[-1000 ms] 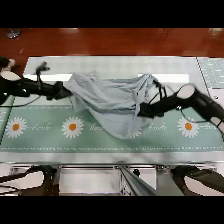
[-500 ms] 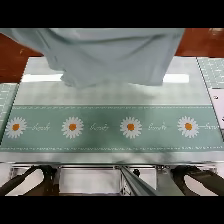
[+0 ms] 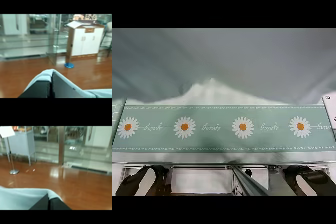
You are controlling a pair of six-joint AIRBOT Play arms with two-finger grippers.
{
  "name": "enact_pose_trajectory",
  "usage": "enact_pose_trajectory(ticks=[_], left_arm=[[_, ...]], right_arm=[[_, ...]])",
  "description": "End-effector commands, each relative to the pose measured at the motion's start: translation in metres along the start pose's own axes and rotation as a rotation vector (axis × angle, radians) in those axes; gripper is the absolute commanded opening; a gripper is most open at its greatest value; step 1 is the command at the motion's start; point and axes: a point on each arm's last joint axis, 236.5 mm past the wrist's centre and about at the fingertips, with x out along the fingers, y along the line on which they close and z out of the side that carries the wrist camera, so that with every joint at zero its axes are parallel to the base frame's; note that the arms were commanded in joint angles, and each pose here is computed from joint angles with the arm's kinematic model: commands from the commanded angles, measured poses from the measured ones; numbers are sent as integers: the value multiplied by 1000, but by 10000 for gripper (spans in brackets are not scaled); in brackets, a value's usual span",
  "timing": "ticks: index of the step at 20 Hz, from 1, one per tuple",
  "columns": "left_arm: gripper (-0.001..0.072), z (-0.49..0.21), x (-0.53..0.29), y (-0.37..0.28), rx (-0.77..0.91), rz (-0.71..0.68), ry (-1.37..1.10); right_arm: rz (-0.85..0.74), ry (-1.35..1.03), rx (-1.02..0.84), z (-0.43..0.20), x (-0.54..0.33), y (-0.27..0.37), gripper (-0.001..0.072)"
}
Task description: Fold the shirts.
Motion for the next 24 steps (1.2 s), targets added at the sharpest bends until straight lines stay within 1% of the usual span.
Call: enact_pose_trajectory(ticks=[1, 5, 7, 9, 11, 14, 16, 18, 21, 24], left_arm=[[22, 12, -50, -7, 94, 78, -35], [22, 4, -81, -1, 82, 52, 1], [22, -9, -70, 9, 81, 69, 57], [22, -31, -40, 15, 74, 71, 140], [22, -63, -1, 22, 62, 71, 248], [22, -129, 72, 36, 45, 70, 430], [23, -193, 124, 48, 35, 74, 578], [22, -247, 170, 58, 19, 79, 670], [23, -308, 232, 71, -45, 105, 702], [23, -364, 267, 79, -135, 141, 743]], right_arm=[[-24, 29, -25, -9, -29, 4, 35], [-19, 86, 4, -23, -29, 5, 35], [-2, 108, 22, -29, -24, 7, 35], [32, 186, 56, -53, -7, 9, 35], [41, 332, 125, -102, 23, 1, 35], [35, 551, 242, -201, 77, -18, 35], [-39, 636, 287, -266, 117, -48, 35], [-132, 717, 301, -316, 150, -83, 35], [-237, 754, 428, -366, 197, -140, 35], [-290, 760, 573, -394, 231, -193, 35]])
